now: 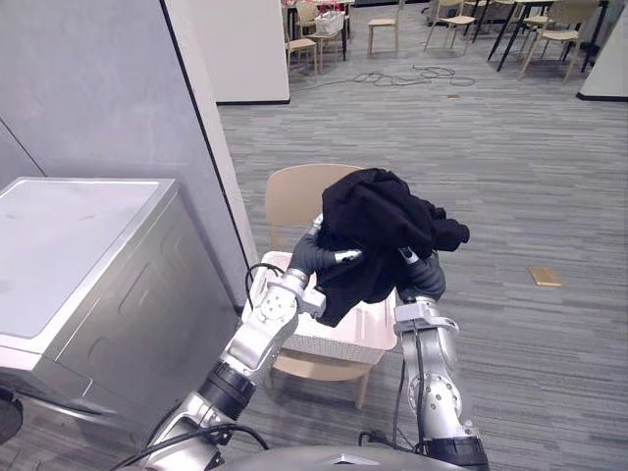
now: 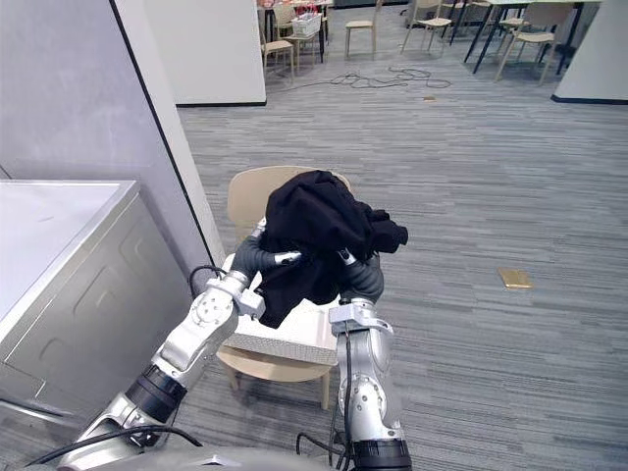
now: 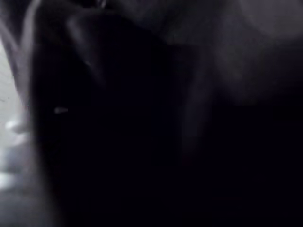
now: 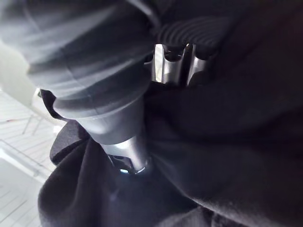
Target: Pick up the laundry basket with both hands and put the clothes into the washing machine.
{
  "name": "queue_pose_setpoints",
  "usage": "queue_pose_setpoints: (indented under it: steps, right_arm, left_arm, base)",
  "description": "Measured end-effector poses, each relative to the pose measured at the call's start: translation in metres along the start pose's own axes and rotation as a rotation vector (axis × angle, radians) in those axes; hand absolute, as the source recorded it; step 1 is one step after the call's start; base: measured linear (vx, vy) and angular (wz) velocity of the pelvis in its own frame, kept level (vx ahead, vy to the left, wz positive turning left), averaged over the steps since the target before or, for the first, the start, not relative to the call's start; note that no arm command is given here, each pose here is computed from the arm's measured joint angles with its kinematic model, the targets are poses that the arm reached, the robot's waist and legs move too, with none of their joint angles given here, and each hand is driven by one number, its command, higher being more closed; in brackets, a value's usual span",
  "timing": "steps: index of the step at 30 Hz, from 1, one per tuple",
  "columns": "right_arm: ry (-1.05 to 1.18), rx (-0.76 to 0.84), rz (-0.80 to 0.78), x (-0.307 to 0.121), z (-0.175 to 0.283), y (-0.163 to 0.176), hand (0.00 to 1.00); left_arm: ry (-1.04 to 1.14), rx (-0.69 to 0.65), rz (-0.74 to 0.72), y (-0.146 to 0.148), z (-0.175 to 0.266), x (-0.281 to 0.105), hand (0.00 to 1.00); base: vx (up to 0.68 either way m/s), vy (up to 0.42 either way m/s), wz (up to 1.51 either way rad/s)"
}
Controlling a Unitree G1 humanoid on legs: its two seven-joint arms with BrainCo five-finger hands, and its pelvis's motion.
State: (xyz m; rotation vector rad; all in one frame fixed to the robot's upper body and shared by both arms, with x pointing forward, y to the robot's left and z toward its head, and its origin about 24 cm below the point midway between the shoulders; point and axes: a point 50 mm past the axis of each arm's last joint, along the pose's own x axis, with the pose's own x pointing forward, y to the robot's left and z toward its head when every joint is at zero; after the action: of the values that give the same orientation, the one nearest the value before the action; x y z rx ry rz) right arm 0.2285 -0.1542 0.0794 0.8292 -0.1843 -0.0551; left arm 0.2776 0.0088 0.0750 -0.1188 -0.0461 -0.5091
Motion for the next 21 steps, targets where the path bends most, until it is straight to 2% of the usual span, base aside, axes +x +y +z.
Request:
queue_pose_setpoints:
  steps: [12, 20, 21]
  right_arm:
    - [0.002, -0.013, -0.002, -0.011, 0.007, -0.003, 1.0]
    - [-0.052, 0.023, -0.012, -0.021, 0.017, -0.003, 1.0]
    - [-0.055, 0.028, -0.011, -0.021, 0.017, -0.003, 1.0]
  left_arm:
    - [0.082, 0.1, -0.124, -0.027, -0.011, 0.017, 0.0]
    - [0.074, 0.084, -0.196, -0.047, -0.007, 0.02, 0.0]
    - [0.074, 0.078, -0.201, -0.048, -0.007, 0.021, 1.0]
  base:
    - [0.0, -0.003, -0.04]
    - [0.0, -0.001, 0.0]
    - [-0.04, -0.014, 0.0]
